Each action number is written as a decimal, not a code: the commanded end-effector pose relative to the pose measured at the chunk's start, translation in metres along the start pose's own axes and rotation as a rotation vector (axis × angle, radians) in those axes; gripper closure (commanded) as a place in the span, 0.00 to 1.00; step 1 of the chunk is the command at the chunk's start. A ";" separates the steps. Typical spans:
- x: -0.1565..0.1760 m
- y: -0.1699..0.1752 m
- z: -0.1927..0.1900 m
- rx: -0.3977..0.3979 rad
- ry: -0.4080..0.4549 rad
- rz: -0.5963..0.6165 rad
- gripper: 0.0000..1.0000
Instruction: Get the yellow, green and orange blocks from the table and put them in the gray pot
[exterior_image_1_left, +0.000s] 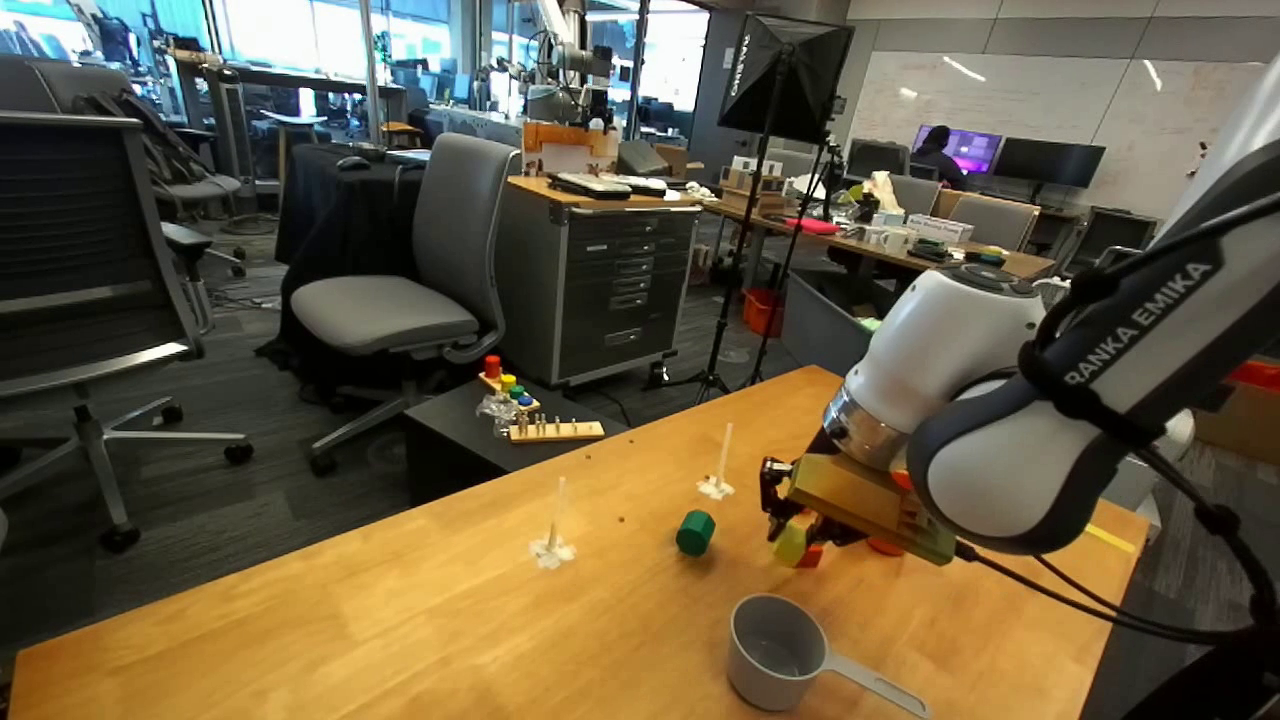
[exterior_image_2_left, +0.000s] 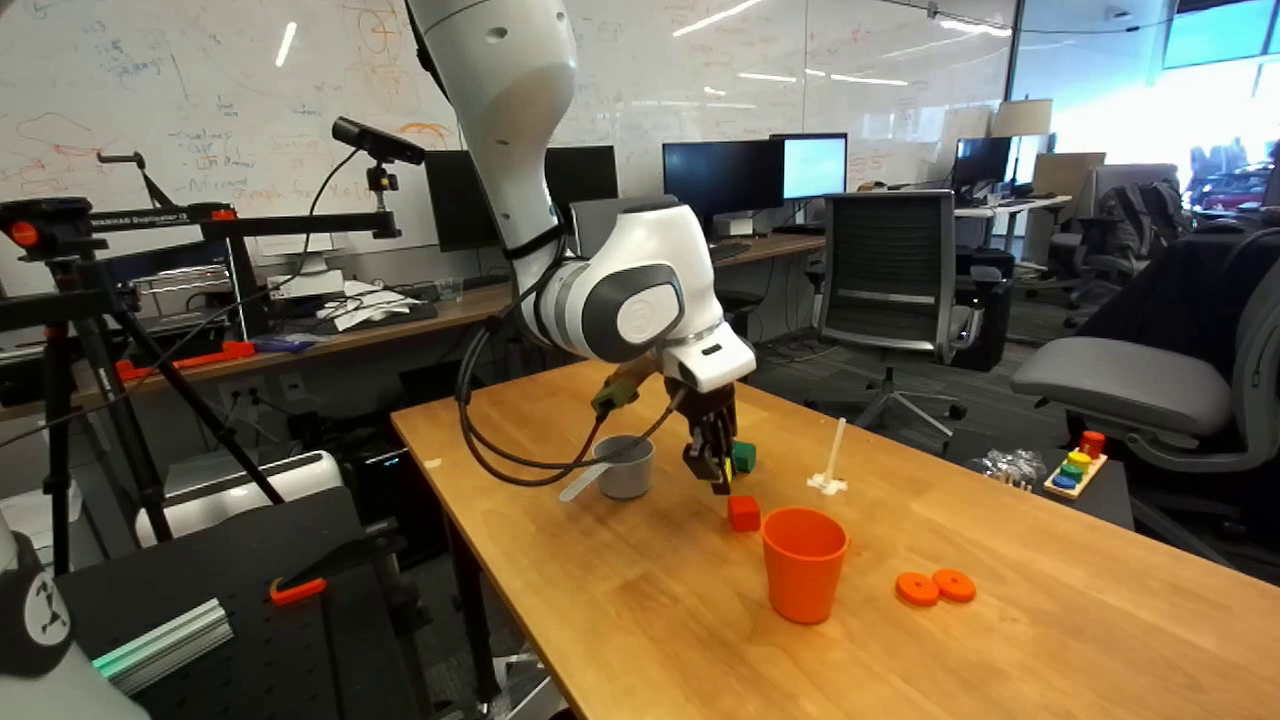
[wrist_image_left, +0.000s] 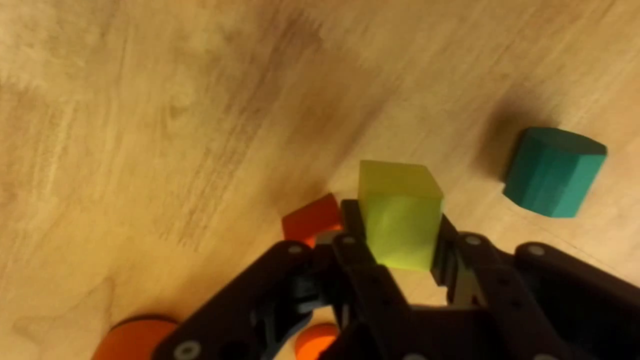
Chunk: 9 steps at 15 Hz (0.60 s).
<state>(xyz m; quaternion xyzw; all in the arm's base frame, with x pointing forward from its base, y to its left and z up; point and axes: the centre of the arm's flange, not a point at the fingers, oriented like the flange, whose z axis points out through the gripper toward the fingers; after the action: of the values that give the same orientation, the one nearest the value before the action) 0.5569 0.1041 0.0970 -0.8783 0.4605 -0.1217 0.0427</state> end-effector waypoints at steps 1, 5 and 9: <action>-0.001 -0.028 -0.039 0.074 0.011 -0.008 0.92; -0.021 -0.048 -0.070 0.095 -0.012 -0.043 0.92; -0.056 -0.048 -0.092 0.087 -0.059 -0.094 0.92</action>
<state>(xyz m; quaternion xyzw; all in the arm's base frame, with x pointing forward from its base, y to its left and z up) 0.5638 0.1639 0.1623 -0.8913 0.4246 -0.1344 0.0852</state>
